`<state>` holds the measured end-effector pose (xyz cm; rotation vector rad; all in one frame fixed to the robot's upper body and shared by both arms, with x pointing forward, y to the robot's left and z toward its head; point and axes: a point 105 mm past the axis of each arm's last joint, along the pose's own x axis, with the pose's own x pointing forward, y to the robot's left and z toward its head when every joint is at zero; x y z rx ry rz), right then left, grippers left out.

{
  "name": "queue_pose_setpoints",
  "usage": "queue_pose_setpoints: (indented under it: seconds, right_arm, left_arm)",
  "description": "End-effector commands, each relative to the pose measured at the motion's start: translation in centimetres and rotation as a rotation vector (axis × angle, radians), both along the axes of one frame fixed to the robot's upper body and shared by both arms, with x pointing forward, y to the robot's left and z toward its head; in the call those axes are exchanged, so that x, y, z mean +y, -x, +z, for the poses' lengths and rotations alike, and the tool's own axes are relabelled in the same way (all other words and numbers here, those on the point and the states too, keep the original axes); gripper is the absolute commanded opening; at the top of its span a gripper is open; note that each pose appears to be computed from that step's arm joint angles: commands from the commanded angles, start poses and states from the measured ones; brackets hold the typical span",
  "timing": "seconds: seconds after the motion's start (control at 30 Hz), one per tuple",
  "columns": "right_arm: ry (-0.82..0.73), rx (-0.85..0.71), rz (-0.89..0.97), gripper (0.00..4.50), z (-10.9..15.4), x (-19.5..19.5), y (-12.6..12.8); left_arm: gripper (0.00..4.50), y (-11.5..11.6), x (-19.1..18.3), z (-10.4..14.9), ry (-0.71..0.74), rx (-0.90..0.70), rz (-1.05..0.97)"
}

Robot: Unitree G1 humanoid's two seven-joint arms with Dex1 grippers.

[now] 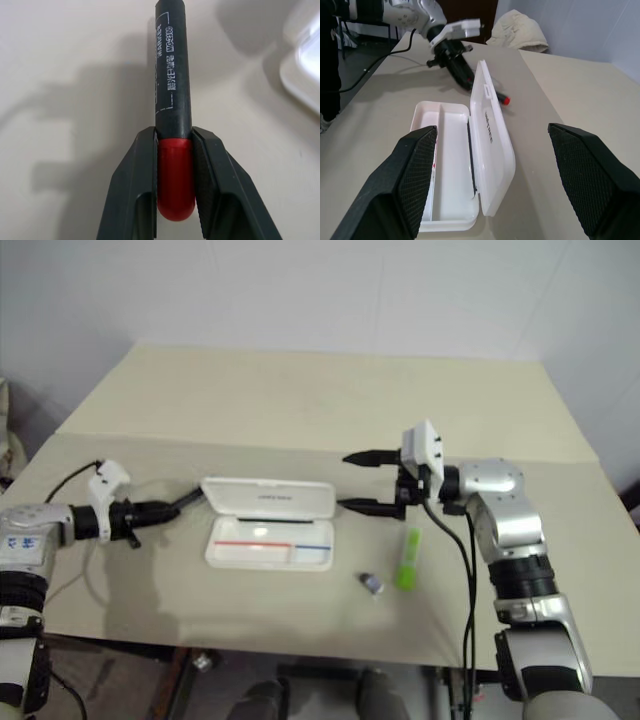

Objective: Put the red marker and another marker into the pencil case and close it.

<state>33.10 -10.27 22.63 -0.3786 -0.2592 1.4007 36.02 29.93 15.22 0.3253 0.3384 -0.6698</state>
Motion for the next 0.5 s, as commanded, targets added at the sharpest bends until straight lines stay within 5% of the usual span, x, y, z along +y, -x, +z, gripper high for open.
queue_pose_setpoints:
  seconds: [0.03,0.27,0.5]
  right_arm:
    - [-0.035,-0.041,0.036,4.50,1.1,0.0,0.4]
    - [-0.071,-0.033,0.092,4.50,1.3,-0.6,1.2]
    - [-0.065,0.021,0.153,4.50,0.5,-2.1,2.1]
  left_arm:
    - [0.58,-0.1,-0.1,5.0,0.005,-0.149,-0.005]
    - [0.58,0.2,-4.0,12.4,-0.002,-0.352,-0.119]
    - [0.58,1.0,-9.5,16.9,-0.055,-0.456,-0.317]
